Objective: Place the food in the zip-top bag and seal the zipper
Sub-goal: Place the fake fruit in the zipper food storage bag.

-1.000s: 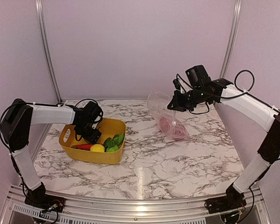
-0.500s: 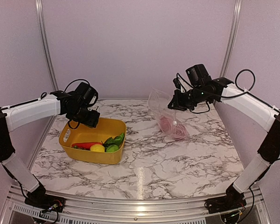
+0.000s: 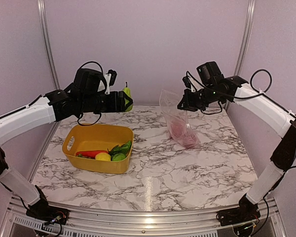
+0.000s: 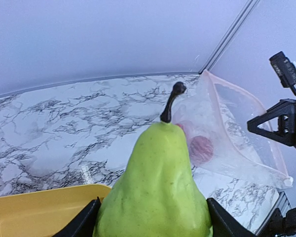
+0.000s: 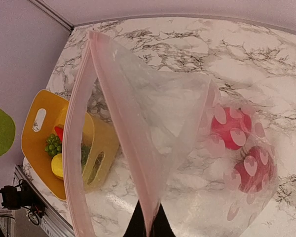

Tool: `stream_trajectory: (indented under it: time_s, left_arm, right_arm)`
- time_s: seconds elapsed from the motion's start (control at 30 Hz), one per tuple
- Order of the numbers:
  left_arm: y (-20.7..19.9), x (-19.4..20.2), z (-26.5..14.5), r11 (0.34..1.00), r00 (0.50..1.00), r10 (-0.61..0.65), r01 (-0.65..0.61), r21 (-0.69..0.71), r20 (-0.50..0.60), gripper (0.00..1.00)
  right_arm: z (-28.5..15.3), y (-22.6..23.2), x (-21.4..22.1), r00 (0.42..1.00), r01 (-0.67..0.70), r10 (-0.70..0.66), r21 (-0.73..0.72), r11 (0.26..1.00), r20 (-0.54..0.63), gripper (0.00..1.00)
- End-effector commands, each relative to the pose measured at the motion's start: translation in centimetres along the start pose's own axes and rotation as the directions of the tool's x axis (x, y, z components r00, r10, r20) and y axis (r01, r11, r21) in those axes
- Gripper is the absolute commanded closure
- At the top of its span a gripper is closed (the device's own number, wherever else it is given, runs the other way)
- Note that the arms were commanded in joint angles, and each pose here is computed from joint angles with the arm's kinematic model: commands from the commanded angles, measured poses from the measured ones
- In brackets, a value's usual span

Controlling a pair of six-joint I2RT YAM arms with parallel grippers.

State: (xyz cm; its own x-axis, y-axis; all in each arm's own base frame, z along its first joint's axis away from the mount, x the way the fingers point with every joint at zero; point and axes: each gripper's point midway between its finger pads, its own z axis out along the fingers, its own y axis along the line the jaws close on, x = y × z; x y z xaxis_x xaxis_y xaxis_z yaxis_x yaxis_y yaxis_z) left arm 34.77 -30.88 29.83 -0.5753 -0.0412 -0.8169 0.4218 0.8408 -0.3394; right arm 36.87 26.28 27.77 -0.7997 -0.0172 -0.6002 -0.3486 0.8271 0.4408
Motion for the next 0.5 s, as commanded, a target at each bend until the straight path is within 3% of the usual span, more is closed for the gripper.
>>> stream_trajectory:
  time_s: [0.0, 0.23, 0.47]
  left_arm:
    - [-7.2, -4.7, -1.3, 0.962, 0.988, -0.071, 0.032, 0.271, 0.134, 0.44]
    - [-13.8, -6.4, -0.1, 0.878, 0.979, -0.148, 0.064, 0.475, 0.143, 0.44]
    - [-16.8, -6.4, 4.0, 0.862, 0.976, -0.19, 0.113, 0.494, 0.108, 0.44]
  right_arm:
    - [-0.3, -0.1, -1.1, 1.0, 0.019, -0.019, 0.022, 1.0, 0.011, 1.0]
    - [0.1, 0.8, -1.4, 0.999, 0.029, -0.029, 0.004, 1.0, 0.012, 1.0]
    - [0.3, 1.3, -1.3, 0.999, 0.04, -0.04, 0.015, 0.999, 0.009, 1.0]
